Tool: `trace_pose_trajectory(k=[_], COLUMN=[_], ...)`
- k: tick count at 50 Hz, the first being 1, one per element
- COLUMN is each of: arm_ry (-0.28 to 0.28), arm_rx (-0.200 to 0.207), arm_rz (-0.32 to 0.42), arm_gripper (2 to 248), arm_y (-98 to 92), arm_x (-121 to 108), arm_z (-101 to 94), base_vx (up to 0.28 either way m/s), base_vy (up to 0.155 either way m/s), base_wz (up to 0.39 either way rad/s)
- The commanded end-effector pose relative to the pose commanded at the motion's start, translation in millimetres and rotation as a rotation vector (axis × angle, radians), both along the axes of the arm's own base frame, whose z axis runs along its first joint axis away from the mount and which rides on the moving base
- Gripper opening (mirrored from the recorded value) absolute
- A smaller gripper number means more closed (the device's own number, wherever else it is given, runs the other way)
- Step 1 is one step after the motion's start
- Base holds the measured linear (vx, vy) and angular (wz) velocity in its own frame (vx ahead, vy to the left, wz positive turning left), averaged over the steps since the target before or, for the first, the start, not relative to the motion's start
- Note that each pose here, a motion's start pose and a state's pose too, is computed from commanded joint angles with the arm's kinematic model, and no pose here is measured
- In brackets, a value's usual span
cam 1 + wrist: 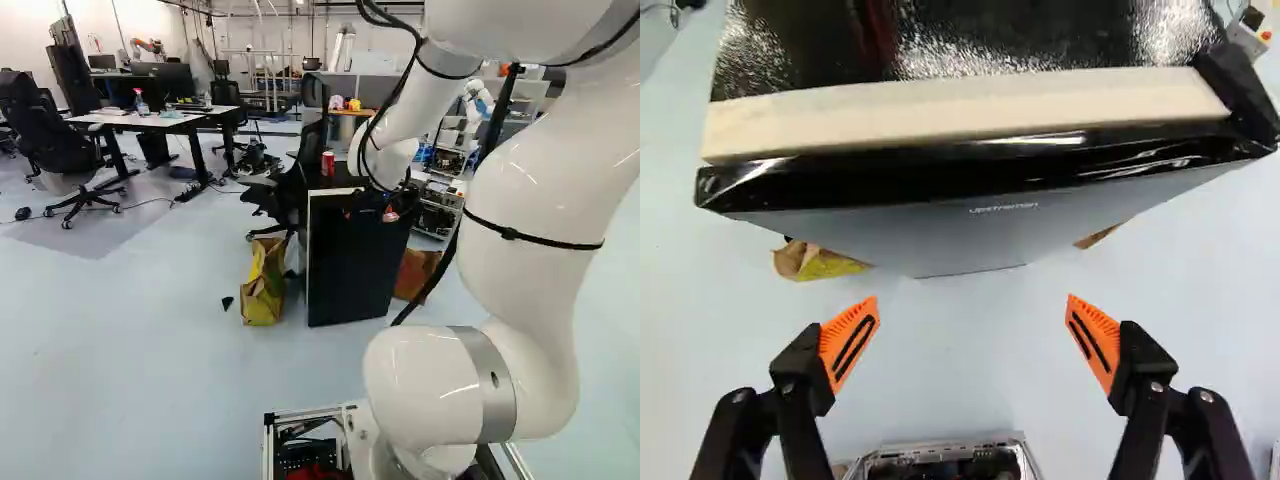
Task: Grab a drink from the fridge
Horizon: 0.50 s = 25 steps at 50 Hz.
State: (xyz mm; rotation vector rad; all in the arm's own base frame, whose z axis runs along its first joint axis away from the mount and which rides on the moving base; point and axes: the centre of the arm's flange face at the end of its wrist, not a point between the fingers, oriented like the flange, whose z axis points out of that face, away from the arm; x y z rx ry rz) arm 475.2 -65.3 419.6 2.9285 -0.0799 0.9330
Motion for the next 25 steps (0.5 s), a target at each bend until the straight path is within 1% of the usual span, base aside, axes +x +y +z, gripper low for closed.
trace_pose_trajectory(k=[13, 19, 25], arm_ry=[-0.132, -0.195, -0.258], arm_rx=[-0.007, -0.008, -0.010], arm_rz=[0.043, 0.062, 0.071], arm_gripper=[247, 247, 247], arm_y=[19.0, 26.7, 29.9], arm_x=[-3, 0, 4], arm_z=[7.8, 11.9, 16.1], base_vx=[0.000, 0.000, 0.000], base_vy=[0.000, 0.000, 0.000], base_wz=[0.000, 0.000, 0.000])
